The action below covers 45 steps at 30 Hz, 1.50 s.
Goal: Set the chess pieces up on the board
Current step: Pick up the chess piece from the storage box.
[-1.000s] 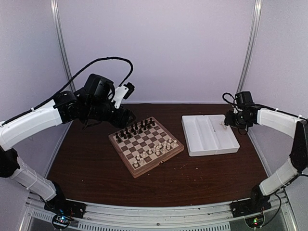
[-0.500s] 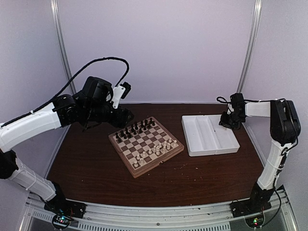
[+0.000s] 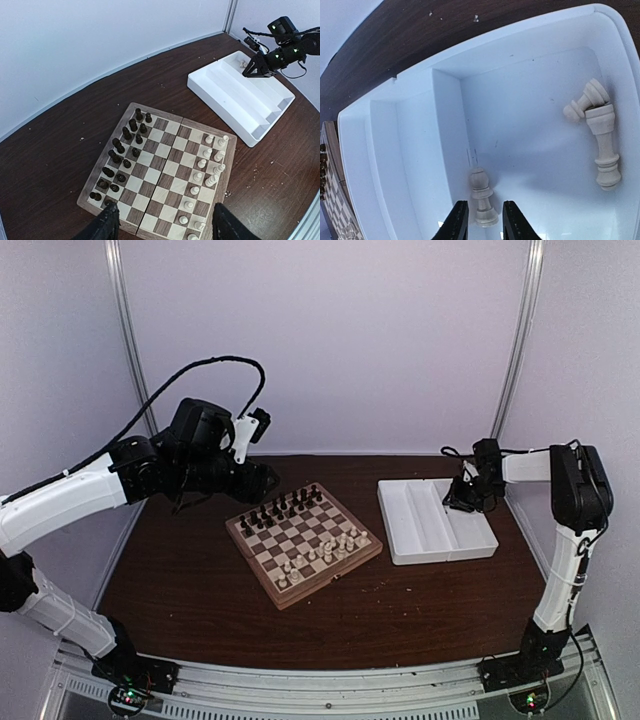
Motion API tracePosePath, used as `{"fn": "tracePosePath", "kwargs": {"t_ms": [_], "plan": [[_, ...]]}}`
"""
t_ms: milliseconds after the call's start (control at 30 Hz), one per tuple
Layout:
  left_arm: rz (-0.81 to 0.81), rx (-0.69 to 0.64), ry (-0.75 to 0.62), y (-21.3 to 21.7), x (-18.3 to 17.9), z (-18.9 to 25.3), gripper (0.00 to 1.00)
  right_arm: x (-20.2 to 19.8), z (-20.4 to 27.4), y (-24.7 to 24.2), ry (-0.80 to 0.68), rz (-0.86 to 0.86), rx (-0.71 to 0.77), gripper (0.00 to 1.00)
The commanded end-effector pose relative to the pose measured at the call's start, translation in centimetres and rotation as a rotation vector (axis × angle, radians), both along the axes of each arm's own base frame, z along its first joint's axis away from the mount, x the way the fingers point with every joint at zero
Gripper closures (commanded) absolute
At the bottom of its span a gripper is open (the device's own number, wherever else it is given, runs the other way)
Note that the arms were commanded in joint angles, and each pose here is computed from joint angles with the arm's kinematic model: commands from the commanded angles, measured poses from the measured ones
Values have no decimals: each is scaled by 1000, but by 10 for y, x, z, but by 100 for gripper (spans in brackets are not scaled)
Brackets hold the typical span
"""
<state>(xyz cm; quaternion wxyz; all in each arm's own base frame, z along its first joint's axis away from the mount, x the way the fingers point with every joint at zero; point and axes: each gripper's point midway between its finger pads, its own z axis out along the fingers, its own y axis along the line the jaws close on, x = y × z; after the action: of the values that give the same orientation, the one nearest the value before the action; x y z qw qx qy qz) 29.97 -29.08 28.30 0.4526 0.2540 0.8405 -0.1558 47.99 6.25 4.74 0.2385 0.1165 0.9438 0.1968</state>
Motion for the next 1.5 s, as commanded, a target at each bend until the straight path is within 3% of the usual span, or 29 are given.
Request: {"fn": "tracePosePath", "kwargs": {"t_ms": [0,300,467,567,800,933,1200,1467], "plan": [[-6,-61,-19,-8,2,14,36,4,1,6,1,44,28,73],[-17,-59,4,-13,2,6,36,-12,-28,-4,153,68,-48,71],[-22,-57,11,-14,2,4,36,-17,-27,-3,158,84,-52,72],[-23,-54,9,-12,0,3,36,-22,-25,-16,184,78,-139,72],[-17,-49,5,-8,-1,0,36,-22,-18,-31,179,57,-232,88],[-14,-45,4,-6,-2,-1,36,-23,-13,-31,168,58,-236,90],[-31,-49,22,-11,-3,-7,36,-14,78,-7,-196,96,-126,89],[-74,-109,46,-24,-7,-8,37,-53,179,60,-695,322,60,88]]}}
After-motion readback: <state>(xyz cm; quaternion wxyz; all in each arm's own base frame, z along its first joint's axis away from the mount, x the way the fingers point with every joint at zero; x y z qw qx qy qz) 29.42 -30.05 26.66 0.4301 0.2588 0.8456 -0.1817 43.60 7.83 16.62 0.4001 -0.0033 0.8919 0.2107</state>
